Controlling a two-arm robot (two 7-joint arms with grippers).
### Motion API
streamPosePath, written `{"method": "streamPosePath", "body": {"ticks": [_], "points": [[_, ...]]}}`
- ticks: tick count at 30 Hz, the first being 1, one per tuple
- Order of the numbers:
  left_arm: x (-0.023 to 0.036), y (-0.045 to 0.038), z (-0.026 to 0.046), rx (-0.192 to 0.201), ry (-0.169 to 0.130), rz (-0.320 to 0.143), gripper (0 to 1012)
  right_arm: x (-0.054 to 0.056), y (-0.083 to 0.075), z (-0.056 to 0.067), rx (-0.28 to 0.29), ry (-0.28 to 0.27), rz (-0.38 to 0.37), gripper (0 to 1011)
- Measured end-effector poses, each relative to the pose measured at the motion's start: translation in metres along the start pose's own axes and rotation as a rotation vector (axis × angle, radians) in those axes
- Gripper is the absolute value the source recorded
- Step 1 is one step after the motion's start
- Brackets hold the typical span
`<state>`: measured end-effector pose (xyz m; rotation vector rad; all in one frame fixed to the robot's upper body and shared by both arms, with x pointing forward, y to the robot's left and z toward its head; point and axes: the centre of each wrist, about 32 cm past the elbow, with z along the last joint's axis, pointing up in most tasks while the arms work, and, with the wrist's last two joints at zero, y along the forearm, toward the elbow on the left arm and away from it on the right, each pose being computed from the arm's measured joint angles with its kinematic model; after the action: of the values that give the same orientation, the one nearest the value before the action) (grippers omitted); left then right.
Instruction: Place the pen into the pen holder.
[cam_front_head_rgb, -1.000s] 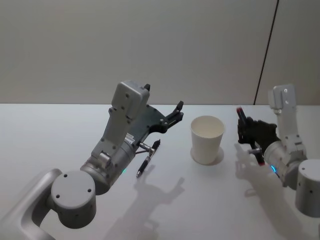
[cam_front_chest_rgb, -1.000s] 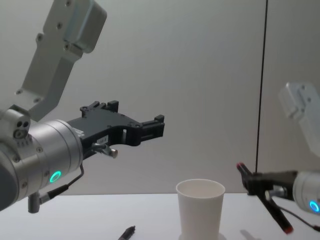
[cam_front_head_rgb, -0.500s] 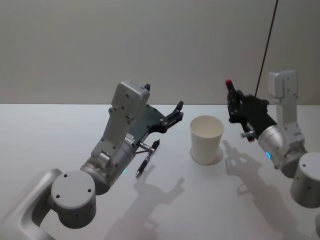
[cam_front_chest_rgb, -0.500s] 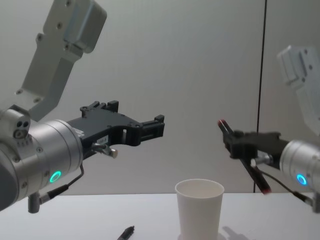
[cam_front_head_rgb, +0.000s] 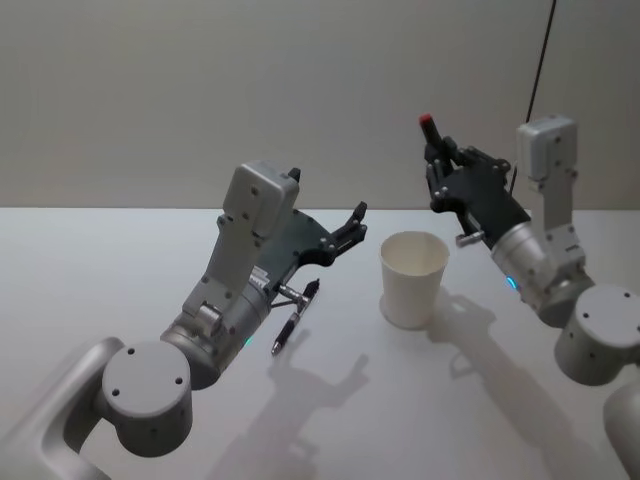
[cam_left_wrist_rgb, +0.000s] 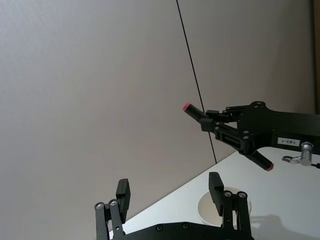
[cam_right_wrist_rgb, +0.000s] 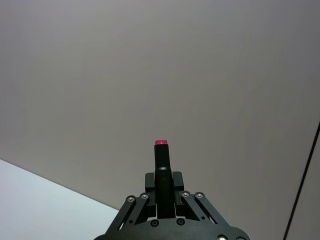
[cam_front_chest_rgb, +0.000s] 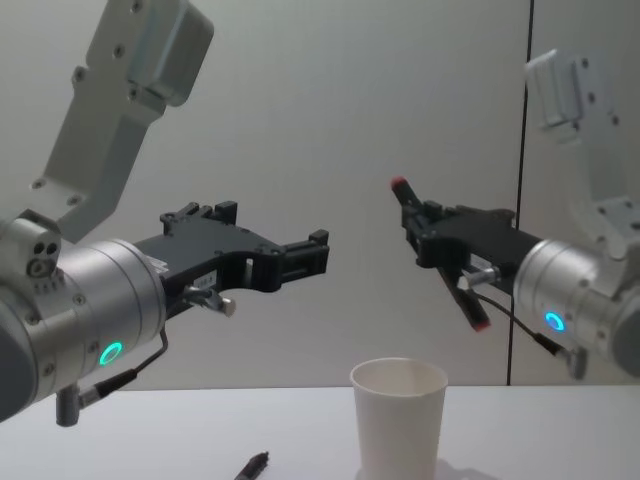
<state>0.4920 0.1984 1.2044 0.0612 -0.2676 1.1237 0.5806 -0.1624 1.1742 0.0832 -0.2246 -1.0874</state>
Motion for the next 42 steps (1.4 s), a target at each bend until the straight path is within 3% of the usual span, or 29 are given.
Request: {"method": "streamPosePath", "body": {"ticks": [14, 42], "points": [[0.0, 0.0, 0.0, 0.0, 0.0, 0.0, 1000, -0.004, 0.022, -0.013, 0.026, -0.016, 0.034, 185], [0.0, 0.0, 0.0, 0.0, 0.0, 0.0, 1000, -0.014, 0.045, -0.043, -0.043, 0.014, 0.101, 185]]}}
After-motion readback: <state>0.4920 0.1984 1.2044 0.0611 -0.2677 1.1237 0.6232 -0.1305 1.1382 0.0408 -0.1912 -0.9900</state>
